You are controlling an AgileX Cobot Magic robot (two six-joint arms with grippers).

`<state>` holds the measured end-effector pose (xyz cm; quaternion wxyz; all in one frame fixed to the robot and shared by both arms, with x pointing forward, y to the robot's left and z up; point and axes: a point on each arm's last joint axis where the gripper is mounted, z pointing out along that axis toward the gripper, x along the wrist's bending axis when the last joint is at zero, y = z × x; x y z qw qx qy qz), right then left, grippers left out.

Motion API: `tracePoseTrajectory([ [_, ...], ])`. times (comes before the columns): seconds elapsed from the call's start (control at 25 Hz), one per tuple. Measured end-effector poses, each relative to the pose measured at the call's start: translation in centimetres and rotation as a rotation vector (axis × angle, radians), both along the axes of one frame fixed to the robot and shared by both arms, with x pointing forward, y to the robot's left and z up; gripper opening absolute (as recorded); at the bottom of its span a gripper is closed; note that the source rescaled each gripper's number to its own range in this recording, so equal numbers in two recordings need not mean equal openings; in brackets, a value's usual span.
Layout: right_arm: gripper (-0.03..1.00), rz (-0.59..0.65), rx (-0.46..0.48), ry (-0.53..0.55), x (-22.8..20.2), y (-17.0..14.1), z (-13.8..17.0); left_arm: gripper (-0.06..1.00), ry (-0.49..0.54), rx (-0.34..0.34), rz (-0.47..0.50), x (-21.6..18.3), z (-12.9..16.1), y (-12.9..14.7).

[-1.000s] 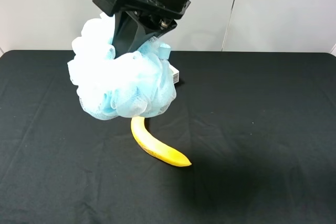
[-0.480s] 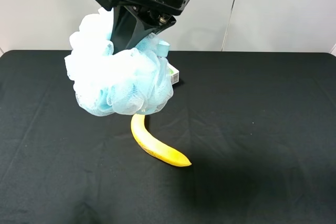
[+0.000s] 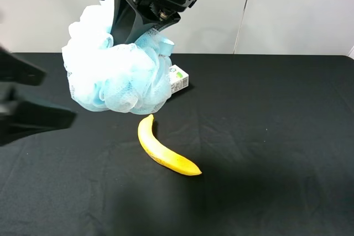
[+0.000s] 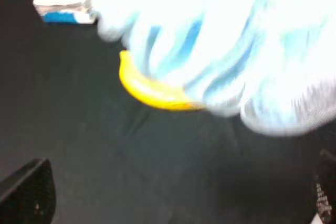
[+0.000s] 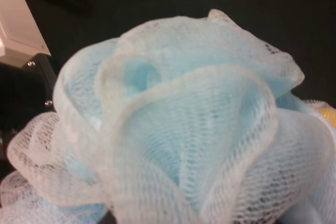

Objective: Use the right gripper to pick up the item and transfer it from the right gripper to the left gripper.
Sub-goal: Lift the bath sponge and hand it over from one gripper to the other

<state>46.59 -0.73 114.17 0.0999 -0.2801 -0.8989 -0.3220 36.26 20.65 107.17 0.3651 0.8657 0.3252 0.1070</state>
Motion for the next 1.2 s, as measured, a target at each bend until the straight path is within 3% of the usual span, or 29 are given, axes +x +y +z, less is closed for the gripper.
tracePoseTrajectory([
  [0.24, 0.02, -0.003, 0.005, 0.008, 0.0, 0.0, 0.0, 0.97, -0.068, -0.019, -0.083, 1.8, -1.3, -3.9],
  [0.56, 0.0, -0.001, -0.003, 0.009, -0.1, 0.0, 0.0, 0.95, -0.164, -0.06, -0.092, 3.0, -2.1, -6.7],
  [0.68, 0.0, -0.003, -0.004, 0.008, 0.0, -0.1, 0.0, 0.79, -0.183, -0.069, -0.086, 3.3, -2.1, -6.9],
  [0.8, 0.0, -0.006, -0.006, 0.003, 0.1, -0.1, 0.0, 0.4, -0.184, -0.07, -0.085, 3.3, -2.1, -6.9],
  [0.88, 0.0, -0.007, -0.009, -0.005, 0.1, -0.2, 0.1, 0.24, -0.178, -0.066, -0.088, 3.2, -2.1, -6.9],
  [1.2, 0.0, -0.017, -0.013, 0.0, 0.0, -0.3, 0.1, 0.18, -0.175, -0.063, -0.09, 3.2, -2.2, -6.9],
])
